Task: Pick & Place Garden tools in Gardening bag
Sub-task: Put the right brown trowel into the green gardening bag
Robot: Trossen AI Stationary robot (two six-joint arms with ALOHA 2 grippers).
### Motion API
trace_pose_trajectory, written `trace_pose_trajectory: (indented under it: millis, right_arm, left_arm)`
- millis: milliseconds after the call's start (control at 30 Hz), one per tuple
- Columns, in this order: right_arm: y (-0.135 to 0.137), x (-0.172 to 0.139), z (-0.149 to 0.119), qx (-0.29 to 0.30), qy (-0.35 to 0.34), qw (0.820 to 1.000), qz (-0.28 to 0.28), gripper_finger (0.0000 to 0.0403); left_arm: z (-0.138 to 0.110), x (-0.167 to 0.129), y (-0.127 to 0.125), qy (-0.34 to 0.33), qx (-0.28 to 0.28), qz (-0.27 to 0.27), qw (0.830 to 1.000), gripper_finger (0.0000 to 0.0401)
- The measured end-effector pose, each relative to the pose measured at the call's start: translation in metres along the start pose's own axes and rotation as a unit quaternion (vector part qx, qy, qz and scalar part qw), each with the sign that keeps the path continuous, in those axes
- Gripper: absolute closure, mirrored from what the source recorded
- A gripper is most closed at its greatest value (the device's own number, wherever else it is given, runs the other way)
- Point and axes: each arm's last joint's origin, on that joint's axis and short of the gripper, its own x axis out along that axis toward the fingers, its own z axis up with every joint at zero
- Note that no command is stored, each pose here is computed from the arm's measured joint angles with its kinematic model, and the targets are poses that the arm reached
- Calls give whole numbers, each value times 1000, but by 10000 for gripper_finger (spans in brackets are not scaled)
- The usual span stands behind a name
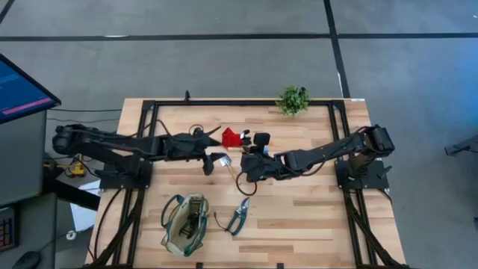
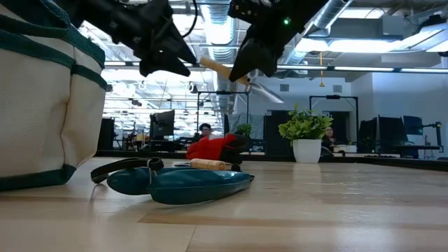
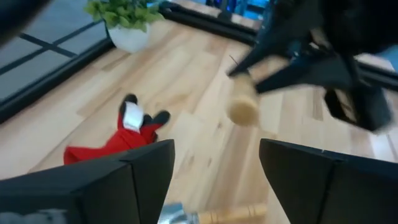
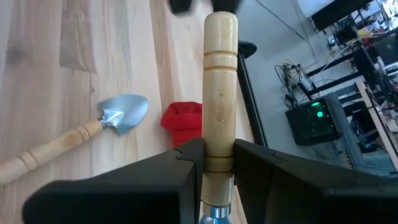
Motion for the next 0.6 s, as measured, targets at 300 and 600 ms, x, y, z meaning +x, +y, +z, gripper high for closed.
trace_pose_trajectory:
  millis: [300, 600]
  right_arm:
    - [1, -1, 0, -5, 0, 1000, 1, 349]
    - [1, -1, 0, -5, 0, 1000, 1, 349]
  left_arm:
    - [14, 4, 0, -57, -22, -65, 996, 170]
    - [17, 4, 1, -67, -56, -68, 994, 159]
